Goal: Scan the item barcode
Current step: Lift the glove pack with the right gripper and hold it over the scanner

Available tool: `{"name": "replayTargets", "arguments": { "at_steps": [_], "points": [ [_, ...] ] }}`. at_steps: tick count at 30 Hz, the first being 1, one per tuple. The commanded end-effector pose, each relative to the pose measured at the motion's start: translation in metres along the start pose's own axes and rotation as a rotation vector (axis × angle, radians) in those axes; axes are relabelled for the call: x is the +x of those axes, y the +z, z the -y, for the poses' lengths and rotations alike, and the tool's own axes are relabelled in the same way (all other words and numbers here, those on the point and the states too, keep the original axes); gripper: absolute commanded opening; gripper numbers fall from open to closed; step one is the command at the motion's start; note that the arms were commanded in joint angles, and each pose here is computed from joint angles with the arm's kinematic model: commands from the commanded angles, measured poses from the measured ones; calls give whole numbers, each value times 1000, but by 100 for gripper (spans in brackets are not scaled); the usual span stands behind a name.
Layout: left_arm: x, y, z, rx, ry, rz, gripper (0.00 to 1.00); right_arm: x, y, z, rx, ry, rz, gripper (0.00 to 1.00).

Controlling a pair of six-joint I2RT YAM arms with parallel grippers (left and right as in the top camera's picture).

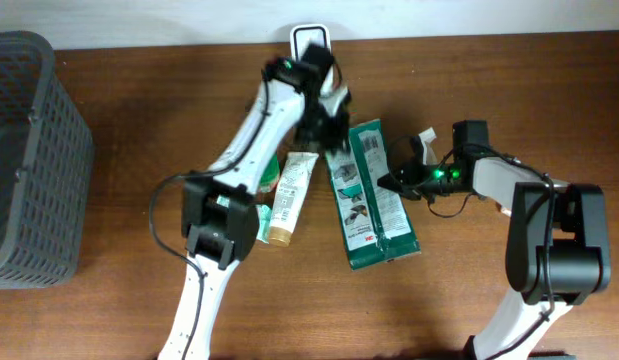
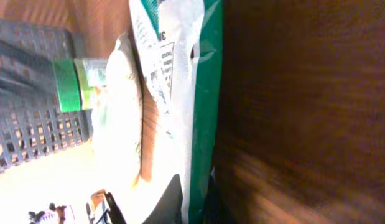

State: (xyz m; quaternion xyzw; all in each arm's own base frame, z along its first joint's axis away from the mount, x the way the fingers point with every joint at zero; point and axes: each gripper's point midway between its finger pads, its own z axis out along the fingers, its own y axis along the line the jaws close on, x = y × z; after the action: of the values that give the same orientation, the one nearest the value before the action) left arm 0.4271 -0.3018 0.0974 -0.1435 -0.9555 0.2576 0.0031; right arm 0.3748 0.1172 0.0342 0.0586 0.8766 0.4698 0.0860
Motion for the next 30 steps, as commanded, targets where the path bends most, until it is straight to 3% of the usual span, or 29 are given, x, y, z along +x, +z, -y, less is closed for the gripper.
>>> {"name": "replayTargets", "arguments": {
  "at_steps": [1,3,6,8,9,12,14,21,30],
  "points": [
    [-37,-90,12,-26,94,236,30,-8,-33,-39,-30,-159,59,4],
    [-44,-139,4,-43,81,337,34,-4,-54,-57,-48,-218,84,4],
    [-38,-199,-46,-155,-14,436,38,6,-89,-89,-84,-300,133,4],
    [-27,-225,-96,-269,-119,451,55,15,-106,-117,-134,-378,161,4],
    [-26,-231,-109,-287,-145,457,59,18,-111,-127,-153,-401,170,4],
    [-21,-251,-145,-309,-220,485,100,30,-128,-164,-245,-495,200,4],
    [-17,-262,-164,-325,-259,501,99,39,-140,-186,-315,-538,212,4],
    [-10,-275,-191,-404,-309,516,99,41,-173,-215,-495,-443,210,4],
    [-10,-275,-191,-404,-310,516,99,20,-180,-241,-510,-412,206,4]
  ]
}}
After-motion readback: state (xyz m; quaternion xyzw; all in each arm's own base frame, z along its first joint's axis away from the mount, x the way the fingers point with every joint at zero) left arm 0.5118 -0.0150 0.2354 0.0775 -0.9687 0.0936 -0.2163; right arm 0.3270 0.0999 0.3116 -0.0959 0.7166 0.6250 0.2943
